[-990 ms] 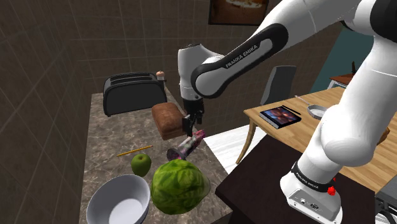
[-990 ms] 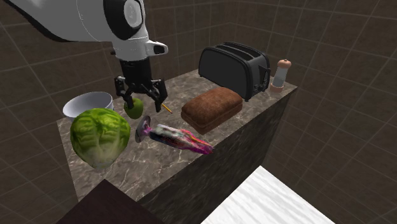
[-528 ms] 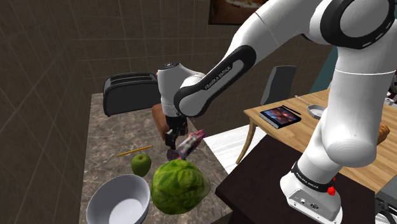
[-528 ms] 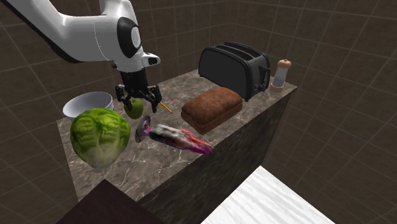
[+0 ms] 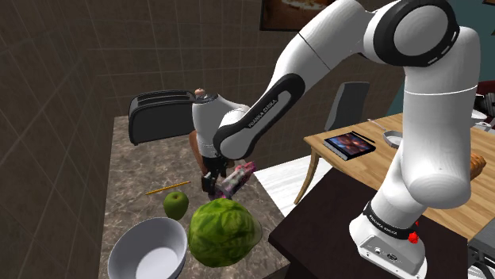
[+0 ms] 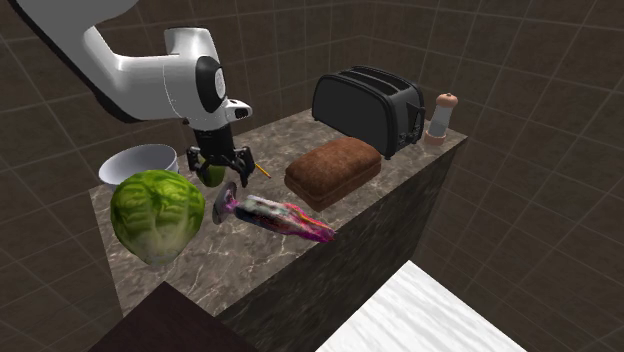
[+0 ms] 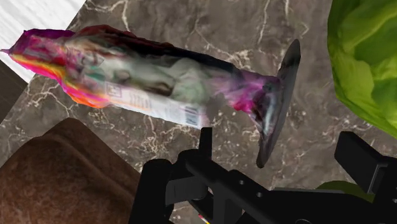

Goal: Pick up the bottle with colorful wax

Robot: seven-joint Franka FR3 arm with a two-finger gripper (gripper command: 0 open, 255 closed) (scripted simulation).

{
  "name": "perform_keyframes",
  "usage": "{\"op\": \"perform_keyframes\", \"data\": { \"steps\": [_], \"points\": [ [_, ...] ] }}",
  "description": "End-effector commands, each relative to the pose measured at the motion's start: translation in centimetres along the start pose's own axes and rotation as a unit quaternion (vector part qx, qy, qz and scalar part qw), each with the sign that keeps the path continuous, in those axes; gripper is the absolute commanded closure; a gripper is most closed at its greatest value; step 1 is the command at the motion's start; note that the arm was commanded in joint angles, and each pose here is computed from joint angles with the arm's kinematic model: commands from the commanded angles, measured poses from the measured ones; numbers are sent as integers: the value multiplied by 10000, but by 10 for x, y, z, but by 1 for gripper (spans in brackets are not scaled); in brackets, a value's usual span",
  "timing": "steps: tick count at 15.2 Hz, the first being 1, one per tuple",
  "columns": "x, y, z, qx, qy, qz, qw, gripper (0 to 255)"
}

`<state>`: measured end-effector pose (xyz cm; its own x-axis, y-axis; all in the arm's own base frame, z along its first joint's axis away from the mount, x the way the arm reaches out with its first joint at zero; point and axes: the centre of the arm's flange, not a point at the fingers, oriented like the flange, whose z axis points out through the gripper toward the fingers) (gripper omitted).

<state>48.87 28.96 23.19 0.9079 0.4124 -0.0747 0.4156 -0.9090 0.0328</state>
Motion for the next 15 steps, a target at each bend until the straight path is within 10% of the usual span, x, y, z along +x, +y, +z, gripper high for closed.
{"op": "perform_keyframes", "data": {
  "steps": [1, 2, 3, 15],
  "points": [
    [1, -1, 7, 0, 2, -2, 10000, 0],
    [1, -1, 7, 0, 2, -1, 10000, 0],
    [1, -1, 7, 0, 2, -1, 10000, 255],
    [0, 0, -9, 0, 2, -1, 10000, 255]
  ]
}}
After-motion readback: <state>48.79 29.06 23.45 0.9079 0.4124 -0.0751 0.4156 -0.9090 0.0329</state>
